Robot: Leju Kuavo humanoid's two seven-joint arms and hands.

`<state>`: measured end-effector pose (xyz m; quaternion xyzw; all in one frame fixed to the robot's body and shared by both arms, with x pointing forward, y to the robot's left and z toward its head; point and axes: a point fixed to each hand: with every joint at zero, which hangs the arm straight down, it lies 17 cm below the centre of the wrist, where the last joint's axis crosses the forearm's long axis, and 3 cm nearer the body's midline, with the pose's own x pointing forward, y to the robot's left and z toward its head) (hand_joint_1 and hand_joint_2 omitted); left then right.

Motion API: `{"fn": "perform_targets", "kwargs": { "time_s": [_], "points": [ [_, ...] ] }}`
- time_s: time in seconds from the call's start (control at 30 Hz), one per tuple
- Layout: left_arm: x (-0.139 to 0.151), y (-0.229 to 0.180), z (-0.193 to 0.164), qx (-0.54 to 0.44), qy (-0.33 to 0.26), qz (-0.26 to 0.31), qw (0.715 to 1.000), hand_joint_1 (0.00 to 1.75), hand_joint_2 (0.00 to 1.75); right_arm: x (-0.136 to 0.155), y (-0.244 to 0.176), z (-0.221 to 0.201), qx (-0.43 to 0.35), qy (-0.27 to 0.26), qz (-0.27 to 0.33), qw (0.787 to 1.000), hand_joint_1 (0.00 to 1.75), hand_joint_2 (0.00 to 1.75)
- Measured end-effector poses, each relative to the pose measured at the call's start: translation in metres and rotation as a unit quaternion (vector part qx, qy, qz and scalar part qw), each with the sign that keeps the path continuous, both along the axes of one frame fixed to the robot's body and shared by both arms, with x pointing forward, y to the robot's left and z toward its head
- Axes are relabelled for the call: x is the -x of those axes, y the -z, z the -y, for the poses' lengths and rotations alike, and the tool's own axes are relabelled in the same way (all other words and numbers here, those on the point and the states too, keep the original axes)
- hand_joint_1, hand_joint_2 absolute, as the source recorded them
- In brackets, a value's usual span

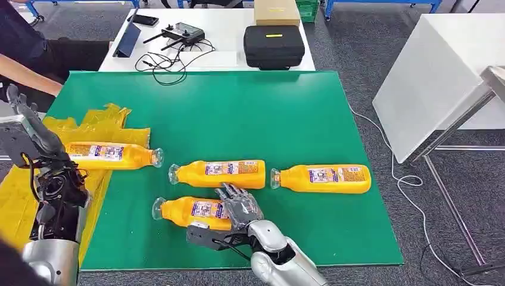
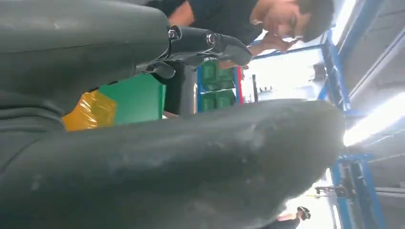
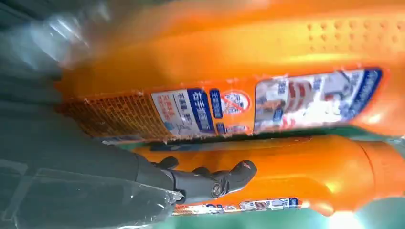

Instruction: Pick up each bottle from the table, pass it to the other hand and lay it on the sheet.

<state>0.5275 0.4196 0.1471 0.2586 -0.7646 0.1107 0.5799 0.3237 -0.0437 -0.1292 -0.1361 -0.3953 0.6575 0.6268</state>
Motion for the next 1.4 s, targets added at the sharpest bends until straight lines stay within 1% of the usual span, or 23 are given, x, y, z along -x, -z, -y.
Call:
{"fn": "perform_targets", "kwargs": {
  "time_s": [0.23, 1.4],
  "points": [
    [-0.009, -0.014, 0.01, 0.004, 0.008, 0.012, 1.0, 0.0, 0.0, -0.002, 0.003, 0.0, 0.014, -0.002, -0.004, 1.0, 1.75, 1.75],
    [-0.01, -0.014, 0.013, 0.013, 0.01, 0.015, 1.0, 0.0, 0.0, -0.005, 0.0, -0.005, 0.016, 0.0, -0.005, 1.0, 1.75, 1.75]
  ]
}}
